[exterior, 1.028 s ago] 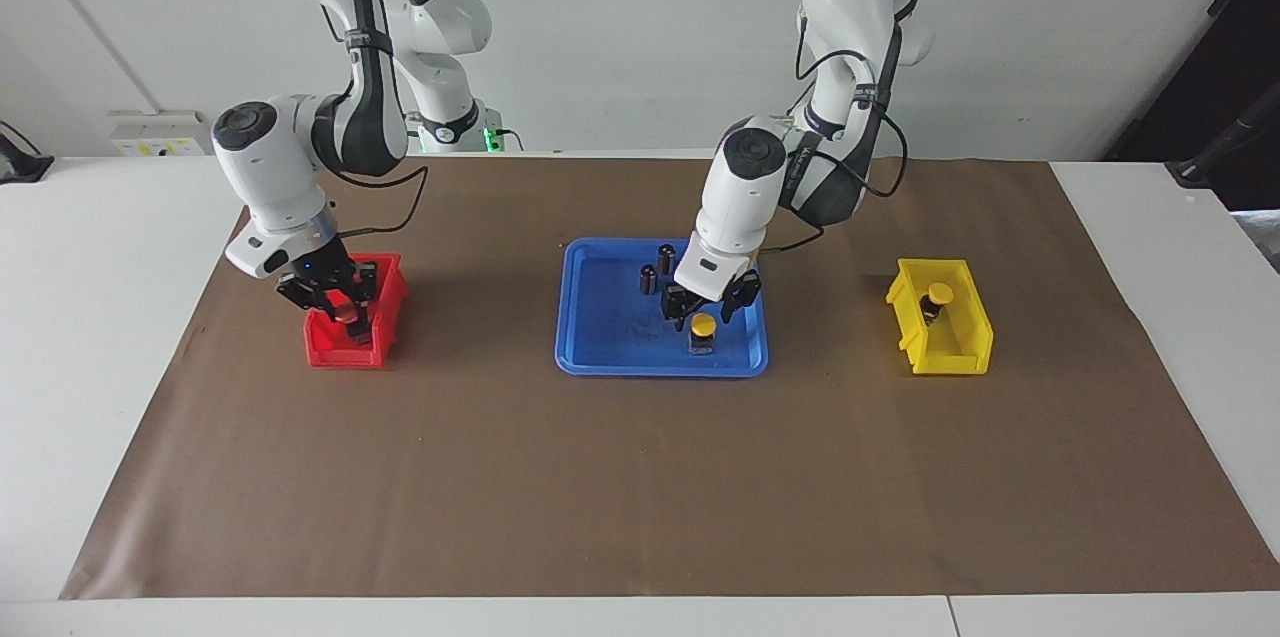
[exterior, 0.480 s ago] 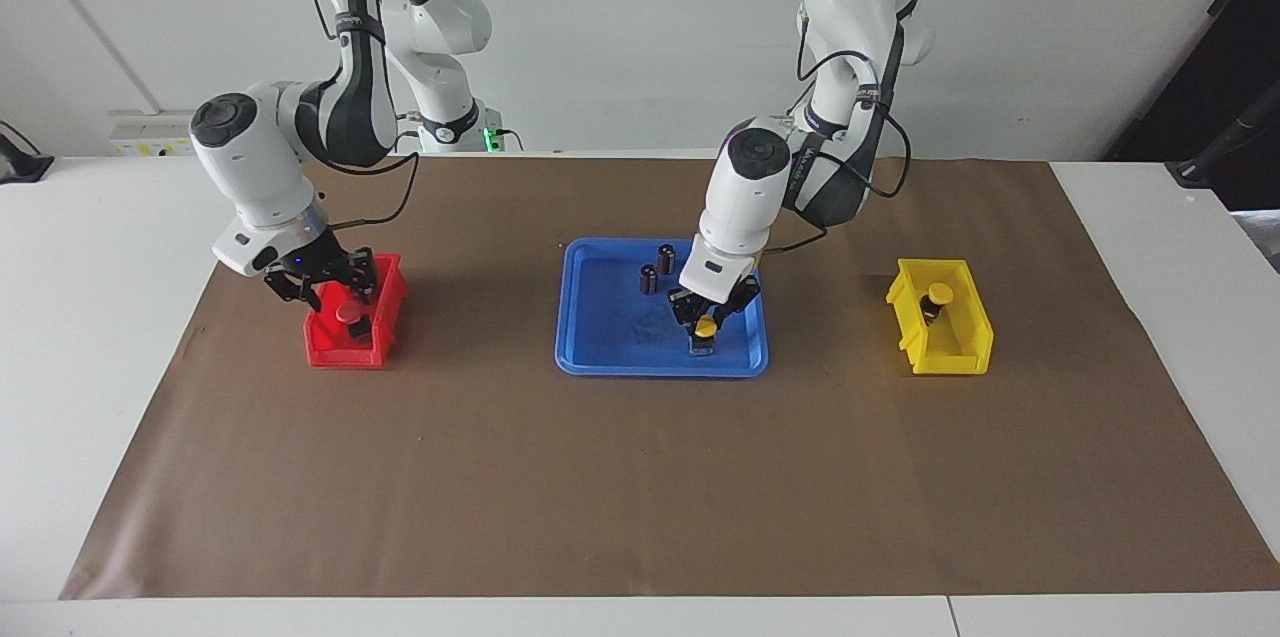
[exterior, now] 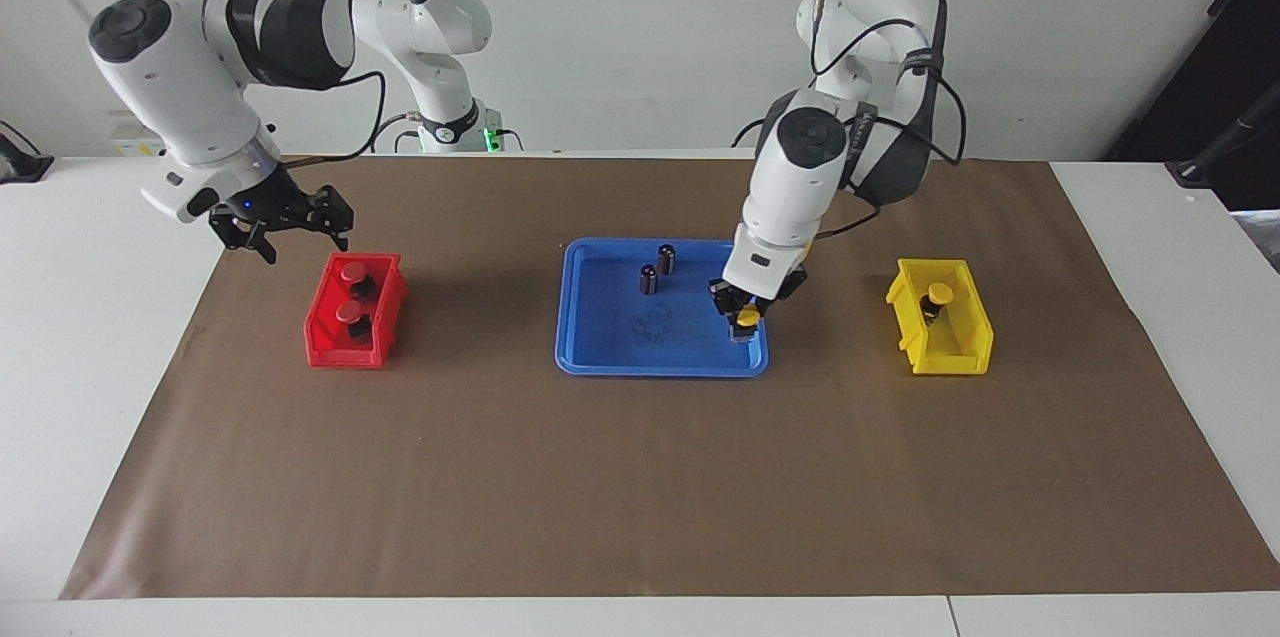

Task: Sort red and yellow buttons by color
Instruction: 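Lower the yellow button into the yellow bin with the left gripper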

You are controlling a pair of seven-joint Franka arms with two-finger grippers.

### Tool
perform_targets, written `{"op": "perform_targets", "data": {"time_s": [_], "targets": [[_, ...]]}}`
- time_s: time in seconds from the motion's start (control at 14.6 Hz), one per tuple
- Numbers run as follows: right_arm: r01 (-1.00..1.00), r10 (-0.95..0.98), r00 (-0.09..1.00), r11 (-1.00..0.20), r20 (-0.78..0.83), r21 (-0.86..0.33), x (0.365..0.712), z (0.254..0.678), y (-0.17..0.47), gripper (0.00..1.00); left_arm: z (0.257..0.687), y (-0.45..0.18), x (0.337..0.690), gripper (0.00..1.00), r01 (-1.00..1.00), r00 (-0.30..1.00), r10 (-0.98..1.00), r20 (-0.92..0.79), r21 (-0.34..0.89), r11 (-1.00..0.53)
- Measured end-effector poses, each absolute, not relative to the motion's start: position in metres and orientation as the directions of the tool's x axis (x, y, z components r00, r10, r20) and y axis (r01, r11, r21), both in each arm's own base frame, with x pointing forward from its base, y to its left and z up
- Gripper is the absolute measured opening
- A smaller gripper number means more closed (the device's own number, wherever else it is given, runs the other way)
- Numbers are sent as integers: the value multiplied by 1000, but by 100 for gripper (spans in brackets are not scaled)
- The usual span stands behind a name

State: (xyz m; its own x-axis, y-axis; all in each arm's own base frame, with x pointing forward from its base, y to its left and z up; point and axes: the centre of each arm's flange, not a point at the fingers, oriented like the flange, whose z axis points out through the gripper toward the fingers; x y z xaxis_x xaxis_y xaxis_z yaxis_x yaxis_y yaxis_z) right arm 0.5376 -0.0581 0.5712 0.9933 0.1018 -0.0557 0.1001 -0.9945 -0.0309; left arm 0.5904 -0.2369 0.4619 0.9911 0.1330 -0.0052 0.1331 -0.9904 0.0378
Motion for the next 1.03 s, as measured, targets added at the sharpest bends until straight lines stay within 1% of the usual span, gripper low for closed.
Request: {"op": "perform_targets", "data": {"time_s": [0.14,0.34,0.55,0.75,0.89,1.03], "targets": [[80,82,995,-996,-61,-30,529,604,-60,100,474,-168,606,41,71,997,70,-18,29,-997],[45,45,996,-999,-76,-1,521,625,-76,100,472,-115,613,41,-28,998,-29,-51,26,-999],[12,11,997,-1000,-75,15,520,627,-95,100,471,-73,618,41,-90,994,-91,-57,32,-995],[14,13,997,-1000,-80,19,522,624,-95,100,464,-27,621,41,-128,990,-130,-60,38,-991],[8,6,996,-1000,-85,20,523,622,-99,100,452,-13,619,41,-139,989,-141,-52,39,-990],[2,0,996,-1000,-88,20,524,620,-102,100,433,-13,613,41,-140,989,-141,-33,36,-990]]}}
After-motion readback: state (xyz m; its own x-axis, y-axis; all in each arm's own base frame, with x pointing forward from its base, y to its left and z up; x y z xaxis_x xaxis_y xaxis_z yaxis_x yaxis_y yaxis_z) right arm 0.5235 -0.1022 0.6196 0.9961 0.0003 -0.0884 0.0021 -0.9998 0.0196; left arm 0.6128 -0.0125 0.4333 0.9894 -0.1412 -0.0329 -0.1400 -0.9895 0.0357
